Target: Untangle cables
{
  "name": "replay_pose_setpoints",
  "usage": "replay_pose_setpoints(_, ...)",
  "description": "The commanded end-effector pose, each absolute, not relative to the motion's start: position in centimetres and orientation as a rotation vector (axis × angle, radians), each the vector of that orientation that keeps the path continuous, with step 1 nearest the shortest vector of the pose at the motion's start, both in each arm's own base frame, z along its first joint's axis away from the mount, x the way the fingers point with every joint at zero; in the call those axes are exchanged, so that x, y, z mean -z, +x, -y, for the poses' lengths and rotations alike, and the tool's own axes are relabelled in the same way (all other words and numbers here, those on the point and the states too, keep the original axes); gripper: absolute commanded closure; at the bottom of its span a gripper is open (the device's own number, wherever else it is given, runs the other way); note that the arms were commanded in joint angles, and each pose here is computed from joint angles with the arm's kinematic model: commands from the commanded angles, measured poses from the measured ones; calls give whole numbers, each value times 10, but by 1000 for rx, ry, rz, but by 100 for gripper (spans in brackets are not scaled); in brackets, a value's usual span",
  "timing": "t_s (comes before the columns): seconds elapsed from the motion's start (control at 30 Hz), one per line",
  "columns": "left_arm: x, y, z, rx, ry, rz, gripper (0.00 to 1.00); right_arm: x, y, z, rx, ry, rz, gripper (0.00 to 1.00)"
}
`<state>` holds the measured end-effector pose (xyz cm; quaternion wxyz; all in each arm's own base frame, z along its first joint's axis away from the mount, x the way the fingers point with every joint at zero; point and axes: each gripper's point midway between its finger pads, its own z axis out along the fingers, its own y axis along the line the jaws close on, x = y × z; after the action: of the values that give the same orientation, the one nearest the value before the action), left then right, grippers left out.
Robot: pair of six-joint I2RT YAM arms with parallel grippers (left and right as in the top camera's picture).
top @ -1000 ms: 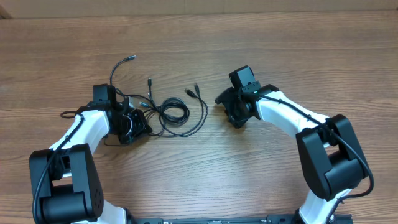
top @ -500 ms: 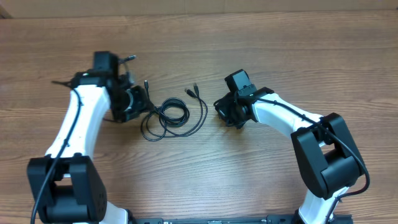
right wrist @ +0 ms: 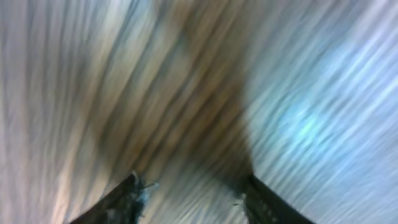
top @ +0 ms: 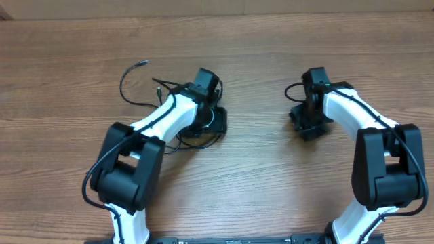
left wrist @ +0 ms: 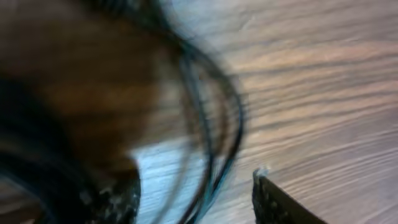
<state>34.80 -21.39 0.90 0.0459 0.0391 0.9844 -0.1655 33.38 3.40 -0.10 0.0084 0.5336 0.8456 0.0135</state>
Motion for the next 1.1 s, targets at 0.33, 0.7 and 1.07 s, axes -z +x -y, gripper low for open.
replay_pose_setpoints(0.33, 1, 377, 243, 428, 167, -2846, 63, 23, 298, 52, 230, 1947, -2485, 5)
replay_pose_setpoints(0.7, -81, 341, 226, 294, 448, -2850, 96, 23, 297, 52, 233, 1945, -2491, 5)
replay_pose_setpoints(1.07, -97, 312, 112, -205, -108, -3010, 57, 23, 292, 43, 186, 1971, -2535, 1)
